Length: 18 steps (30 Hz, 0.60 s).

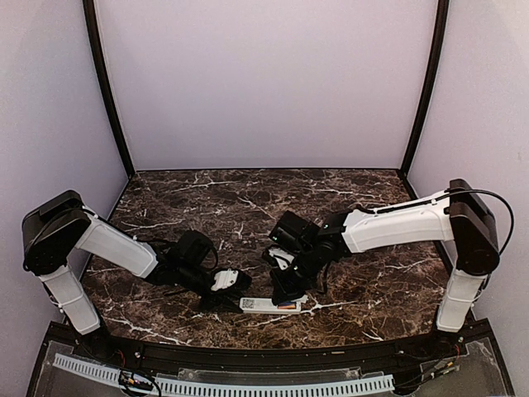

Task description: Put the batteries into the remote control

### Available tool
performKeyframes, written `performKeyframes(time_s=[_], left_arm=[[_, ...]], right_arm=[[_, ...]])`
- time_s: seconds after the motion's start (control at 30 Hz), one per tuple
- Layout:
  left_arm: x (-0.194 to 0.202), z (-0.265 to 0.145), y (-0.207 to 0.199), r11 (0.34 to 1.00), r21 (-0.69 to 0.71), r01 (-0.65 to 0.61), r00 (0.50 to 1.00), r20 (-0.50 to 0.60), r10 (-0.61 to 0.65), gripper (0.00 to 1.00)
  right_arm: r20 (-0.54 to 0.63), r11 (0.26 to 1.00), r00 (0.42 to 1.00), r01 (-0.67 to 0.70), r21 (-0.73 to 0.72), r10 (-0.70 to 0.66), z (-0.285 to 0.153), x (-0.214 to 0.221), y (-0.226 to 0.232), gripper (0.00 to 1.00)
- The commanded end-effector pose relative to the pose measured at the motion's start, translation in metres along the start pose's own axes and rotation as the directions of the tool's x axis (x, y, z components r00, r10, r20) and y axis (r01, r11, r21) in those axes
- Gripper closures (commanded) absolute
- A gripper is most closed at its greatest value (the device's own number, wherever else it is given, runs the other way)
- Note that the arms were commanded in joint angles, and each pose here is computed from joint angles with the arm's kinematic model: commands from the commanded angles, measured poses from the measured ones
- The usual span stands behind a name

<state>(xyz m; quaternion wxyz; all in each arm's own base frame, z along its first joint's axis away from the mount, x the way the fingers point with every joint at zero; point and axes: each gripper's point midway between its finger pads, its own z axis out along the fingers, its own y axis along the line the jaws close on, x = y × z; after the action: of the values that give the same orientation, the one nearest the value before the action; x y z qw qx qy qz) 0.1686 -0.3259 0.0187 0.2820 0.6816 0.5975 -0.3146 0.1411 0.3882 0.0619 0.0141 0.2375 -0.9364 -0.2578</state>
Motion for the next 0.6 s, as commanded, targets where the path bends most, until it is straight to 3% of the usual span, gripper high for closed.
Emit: performKeyframes(time_s=[0.0, 0.17, 0.57], left_arm=[[0.017, 0.0, -0.005, 0.999, 0.009, 0.033, 0.997, -0.072, -0.032, 1.0], [0.017, 0.001, -0.005, 0.999, 0.009, 0.035, 0.997, -0.073, -0.034, 1.0], [0.018, 0.001, -0.005, 0.999, 0.014, 0.035, 0.996, -0.077, -0.034, 1.0]], right_arm=[[0.042, 0.994, 0.998, -0.043, 0.104, 0.039, -0.017, -0.004, -0.021, 1.0], [0.085, 0.975, 0.988, -0.144, 0.17, 0.131, -0.033, 0.01, -0.042, 1.0], [0.064, 0.962, 0.984, -0.175, 0.208, 0.165, -0.022, 0.021, -0.057, 0.94]])
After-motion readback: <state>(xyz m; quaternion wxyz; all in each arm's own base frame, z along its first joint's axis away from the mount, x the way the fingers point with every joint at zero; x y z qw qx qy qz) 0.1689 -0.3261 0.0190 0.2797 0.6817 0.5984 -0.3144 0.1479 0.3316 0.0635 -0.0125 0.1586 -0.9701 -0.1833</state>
